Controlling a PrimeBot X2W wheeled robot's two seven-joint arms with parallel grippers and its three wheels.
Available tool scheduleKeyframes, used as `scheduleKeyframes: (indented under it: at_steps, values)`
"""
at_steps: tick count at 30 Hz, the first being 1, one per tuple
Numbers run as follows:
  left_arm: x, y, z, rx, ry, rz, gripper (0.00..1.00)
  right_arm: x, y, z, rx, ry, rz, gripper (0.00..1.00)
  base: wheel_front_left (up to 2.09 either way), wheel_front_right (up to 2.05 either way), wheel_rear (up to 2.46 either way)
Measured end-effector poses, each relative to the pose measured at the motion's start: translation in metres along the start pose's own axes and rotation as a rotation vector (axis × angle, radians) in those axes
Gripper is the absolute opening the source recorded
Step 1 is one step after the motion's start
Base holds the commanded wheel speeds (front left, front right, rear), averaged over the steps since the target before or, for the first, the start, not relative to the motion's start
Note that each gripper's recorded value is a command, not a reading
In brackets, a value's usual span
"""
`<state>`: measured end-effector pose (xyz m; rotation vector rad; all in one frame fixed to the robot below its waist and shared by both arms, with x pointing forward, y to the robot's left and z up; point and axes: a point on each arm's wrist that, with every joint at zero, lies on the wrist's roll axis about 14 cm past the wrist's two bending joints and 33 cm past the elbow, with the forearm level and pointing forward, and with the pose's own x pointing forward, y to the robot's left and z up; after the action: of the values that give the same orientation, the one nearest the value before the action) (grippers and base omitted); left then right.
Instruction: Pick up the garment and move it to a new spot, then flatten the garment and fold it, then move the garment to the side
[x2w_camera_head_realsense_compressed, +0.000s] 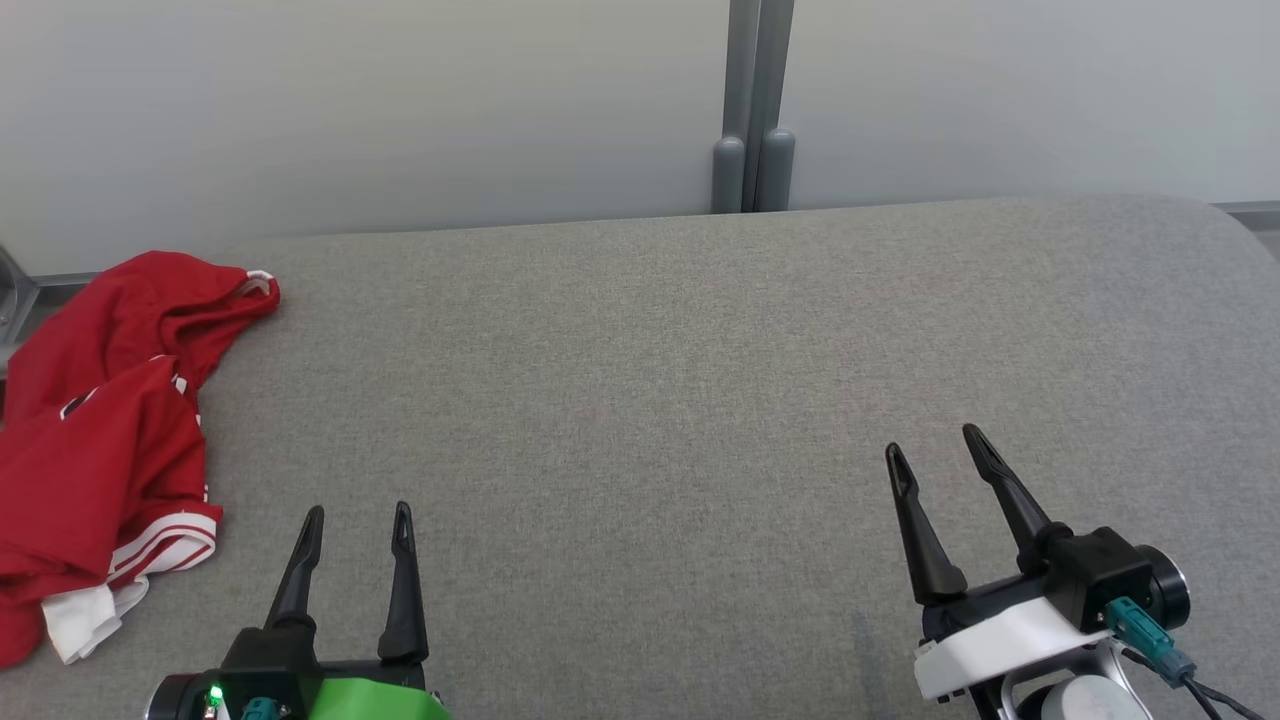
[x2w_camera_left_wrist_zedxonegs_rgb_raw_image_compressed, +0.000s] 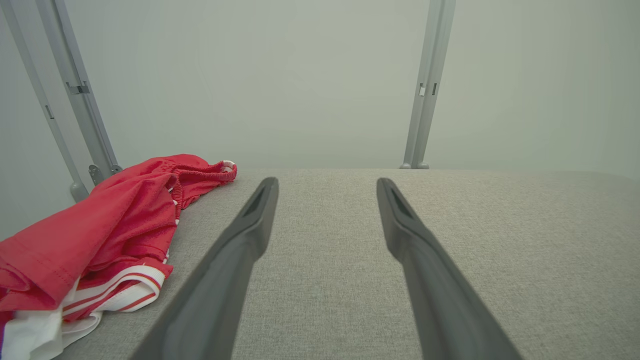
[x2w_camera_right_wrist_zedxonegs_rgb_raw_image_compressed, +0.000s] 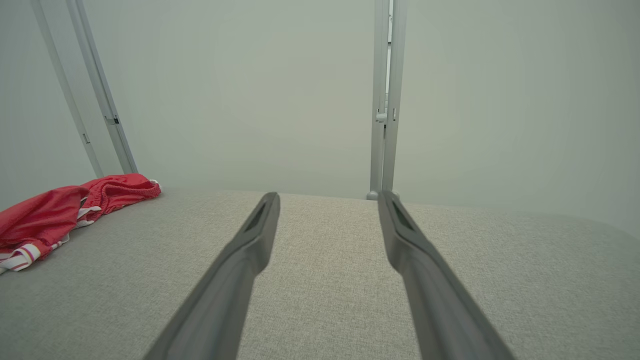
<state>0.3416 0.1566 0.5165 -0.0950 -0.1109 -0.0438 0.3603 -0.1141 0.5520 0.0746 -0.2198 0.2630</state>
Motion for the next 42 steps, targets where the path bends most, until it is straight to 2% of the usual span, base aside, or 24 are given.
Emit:
scheduleKeyframes:
  at_steps: [25,37,42]
  values:
    - [-0.002,0.005,-0.004,-0.002,0.014,0.016,1.00,0.004,0.001,-0.004,0.009,0.008,0.004,1.00,0.00,0.00,0.00]
    - [-0.019,0.043,0.002,0.002,0.003,0.147,1.00,0.022,0.035,-0.006,0.035,0.004,0.116,1.00,0.00,0.00,0.00]
    - [-0.038,0.069,0.007,0.016,-0.004,0.235,1.00,0.033,0.061,-0.009,0.059,0.006,0.195,1.00,0.00,0.00,0.00]
